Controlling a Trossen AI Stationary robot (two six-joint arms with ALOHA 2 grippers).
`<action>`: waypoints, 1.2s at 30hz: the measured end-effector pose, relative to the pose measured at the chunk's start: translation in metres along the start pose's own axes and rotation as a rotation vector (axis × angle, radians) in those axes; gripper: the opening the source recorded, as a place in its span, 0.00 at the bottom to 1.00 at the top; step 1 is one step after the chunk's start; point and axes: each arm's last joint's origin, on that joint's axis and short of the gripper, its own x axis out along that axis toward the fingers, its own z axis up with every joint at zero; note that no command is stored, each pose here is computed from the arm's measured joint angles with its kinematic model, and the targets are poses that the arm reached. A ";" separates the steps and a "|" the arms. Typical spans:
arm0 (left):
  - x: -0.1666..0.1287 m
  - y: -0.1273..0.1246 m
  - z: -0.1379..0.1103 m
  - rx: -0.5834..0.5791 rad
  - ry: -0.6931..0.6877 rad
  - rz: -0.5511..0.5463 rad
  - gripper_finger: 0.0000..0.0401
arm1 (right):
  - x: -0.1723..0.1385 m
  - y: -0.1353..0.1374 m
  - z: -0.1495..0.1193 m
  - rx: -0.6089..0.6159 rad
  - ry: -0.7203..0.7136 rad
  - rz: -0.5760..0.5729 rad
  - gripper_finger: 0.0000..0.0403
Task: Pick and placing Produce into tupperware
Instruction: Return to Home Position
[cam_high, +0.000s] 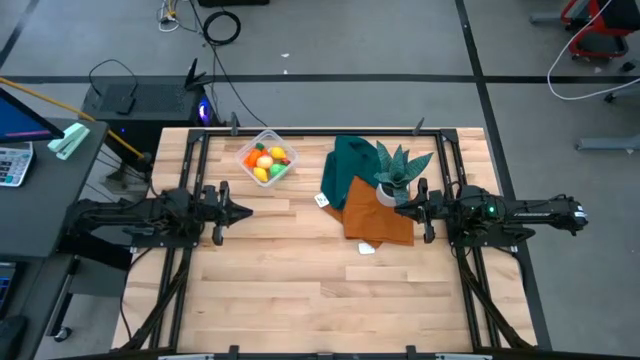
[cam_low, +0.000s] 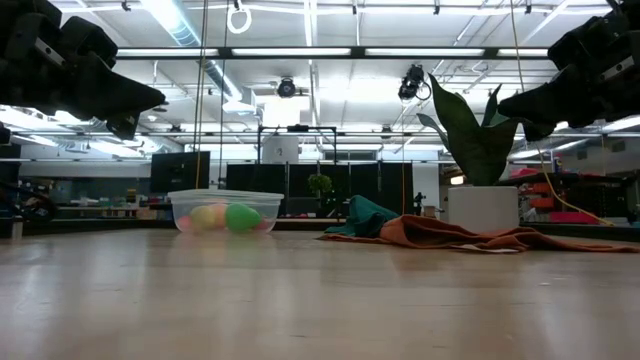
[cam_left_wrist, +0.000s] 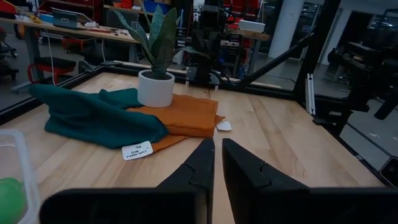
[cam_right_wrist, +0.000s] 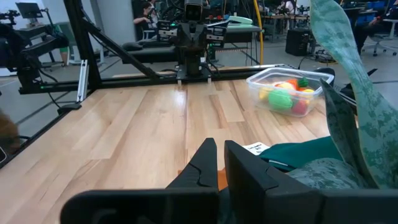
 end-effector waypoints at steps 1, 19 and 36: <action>0.000 0.000 0.000 0.000 0.000 0.000 0.10 | 0.000 0.000 0.000 0.000 0.000 0.000 0.00; 0.000 0.000 0.000 0.000 0.000 0.000 0.07 | 0.000 0.000 0.000 0.000 0.000 0.000 0.00; 0.000 0.000 0.000 0.000 0.000 0.000 0.06 | 0.000 0.000 0.000 0.000 0.000 0.000 0.00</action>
